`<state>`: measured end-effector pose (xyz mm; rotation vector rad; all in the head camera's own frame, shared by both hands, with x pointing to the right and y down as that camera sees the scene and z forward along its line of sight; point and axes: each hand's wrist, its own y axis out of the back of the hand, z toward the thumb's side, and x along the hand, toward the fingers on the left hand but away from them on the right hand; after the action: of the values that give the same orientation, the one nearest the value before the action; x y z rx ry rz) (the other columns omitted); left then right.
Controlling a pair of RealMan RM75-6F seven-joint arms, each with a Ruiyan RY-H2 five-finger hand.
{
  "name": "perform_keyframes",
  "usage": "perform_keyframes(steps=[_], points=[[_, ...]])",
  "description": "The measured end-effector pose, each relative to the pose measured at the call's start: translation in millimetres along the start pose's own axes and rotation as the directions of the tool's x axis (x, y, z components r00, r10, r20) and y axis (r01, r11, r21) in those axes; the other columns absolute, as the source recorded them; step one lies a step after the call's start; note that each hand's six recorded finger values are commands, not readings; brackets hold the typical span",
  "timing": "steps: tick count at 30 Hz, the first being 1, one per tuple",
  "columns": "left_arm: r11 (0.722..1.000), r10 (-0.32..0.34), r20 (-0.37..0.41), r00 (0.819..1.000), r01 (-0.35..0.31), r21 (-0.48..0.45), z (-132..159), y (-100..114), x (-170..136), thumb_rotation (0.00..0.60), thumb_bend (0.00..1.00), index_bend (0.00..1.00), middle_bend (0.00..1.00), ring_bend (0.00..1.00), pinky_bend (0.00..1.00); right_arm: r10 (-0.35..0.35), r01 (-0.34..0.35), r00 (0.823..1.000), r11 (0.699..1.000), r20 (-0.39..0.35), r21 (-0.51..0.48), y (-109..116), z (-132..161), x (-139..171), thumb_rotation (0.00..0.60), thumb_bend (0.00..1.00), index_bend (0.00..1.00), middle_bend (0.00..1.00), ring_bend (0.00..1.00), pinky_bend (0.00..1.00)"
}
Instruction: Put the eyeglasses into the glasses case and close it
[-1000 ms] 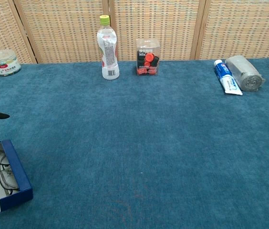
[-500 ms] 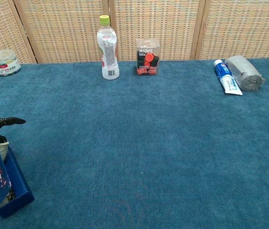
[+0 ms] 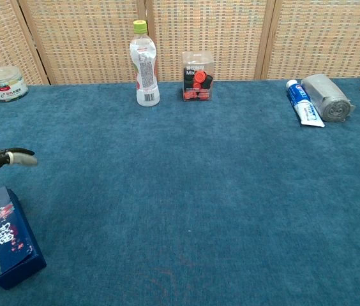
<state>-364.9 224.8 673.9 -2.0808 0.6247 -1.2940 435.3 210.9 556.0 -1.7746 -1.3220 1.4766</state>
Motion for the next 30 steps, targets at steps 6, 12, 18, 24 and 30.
perform_keyframes(steps=[6,12,18,24,30], points=[[0.999,0.030,0.011,1.000,-0.029,-0.019,-0.6,11.7,-1.9,0.600,0.45,0.00,0.00,0.00,0.00,0.000,0.000,1.000,1.000,0.000,-0.001,0.2,0.1,0.1,0.600,0.00,0.00,0.00,0.00,0.00],[1.000,0.013,0.048,0.999,-0.014,0.021,-5.4,32.3,-12.3,0.600,0.05,0.00,0.00,0.00,0.00,0.001,-0.001,1.000,1.000,0.001,-0.003,0.0,0.0,0.0,0.600,0.00,0.00,0.00,0.00,0.00],[0.981,-0.105,0.074,0.992,0.091,0.169,-10.9,34.0,-17.8,0.600,0.00,0.00,0.00,0.00,0.00,0.001,-0.001,1.000,1.000,-0.001,0.001,0.0,0.5,0.2,0.600,0.00,0.00,0.00,0.00,0.00],[0.940,-0.194,0.082,0.978,0.161,0.300,-6.9,24.2,-6.8,0.600,0.00,0.00,0.00,0.00,0.00,0.001,-0.001,1.000,1.000,0.002,0.002,-0.2,0.4,0.3,0.600,0.00,0.00,0.00,0.00,0.00],[0.919,-0.231,0.098,0.968,0.184,0.350,3.3,12.4,11.5,0.600,0.00,0.00,0.00,0.00,0.00,0.005,-0.005,1.000,1.000,0.005,-0.002,-0.6,-0.3,-0.2,0.600,0.00,0.00,0.00,0.00,0.00]])
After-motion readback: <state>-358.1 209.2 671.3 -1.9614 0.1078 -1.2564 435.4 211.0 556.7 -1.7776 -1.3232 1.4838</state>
